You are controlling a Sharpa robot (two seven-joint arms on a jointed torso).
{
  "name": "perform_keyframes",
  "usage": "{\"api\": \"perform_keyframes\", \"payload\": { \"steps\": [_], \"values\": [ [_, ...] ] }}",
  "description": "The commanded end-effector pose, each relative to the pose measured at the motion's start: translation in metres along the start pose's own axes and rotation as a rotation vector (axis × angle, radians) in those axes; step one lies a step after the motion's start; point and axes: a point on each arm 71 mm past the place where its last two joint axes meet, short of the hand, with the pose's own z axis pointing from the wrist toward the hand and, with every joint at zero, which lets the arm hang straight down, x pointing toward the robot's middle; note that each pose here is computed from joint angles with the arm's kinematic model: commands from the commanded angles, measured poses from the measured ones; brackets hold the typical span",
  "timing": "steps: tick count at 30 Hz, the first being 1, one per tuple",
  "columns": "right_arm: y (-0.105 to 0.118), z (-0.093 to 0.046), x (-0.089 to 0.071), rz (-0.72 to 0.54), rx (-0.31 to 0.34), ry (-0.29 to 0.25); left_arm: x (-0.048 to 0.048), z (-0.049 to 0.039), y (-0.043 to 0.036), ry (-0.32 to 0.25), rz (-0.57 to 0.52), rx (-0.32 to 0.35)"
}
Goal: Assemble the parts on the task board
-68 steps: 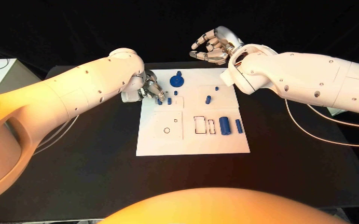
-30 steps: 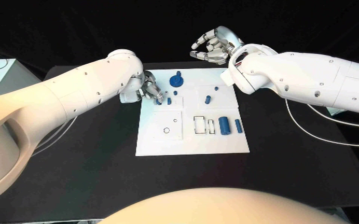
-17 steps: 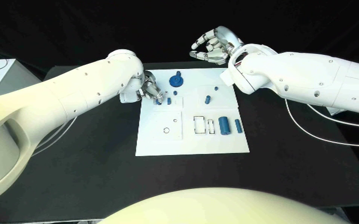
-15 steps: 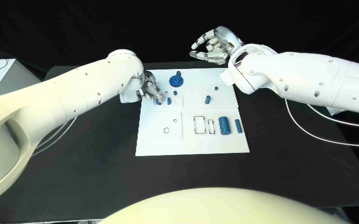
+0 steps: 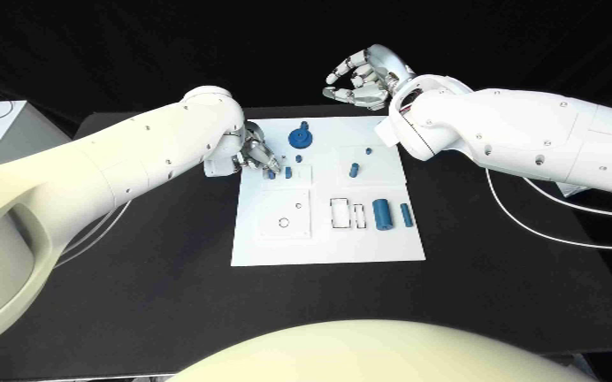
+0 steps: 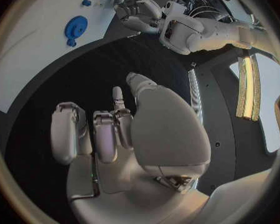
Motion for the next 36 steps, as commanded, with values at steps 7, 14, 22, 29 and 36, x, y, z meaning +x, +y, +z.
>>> {"api": "perform_keyframes", "payload": {
  "steps": [7,14,22,29,36],
  "values": [
    [0.001,0.000,0.001,-0.004,-0.011,0.012,-0.0004,0.0004,0.0009,-0.010,-0.002,-0.009],
    [0.000,0.000,0.000,-0.004,-0.010,0.012,-0.0014,-0.0003,0.0049,-0.022,-0.011,-0.013],
    [-0.001,-0.001,-0.001,-0.004,-0.008,0.009,-0.0055,-0.0079,0.0113,-0.067,-0.063,0.020],
    [-0.002,-0.001,-0.002,-0.004,-0.005,0.005,-0.0115,-0.0180,0.0119,-0.093,-0.198,0.134],
    [-0.003,-0.002,-0.003,-0.005,-0.003,0.002,-0.0141,-0.0236,0.0110,-0.043,-0.376,0.274]
  ]
}}
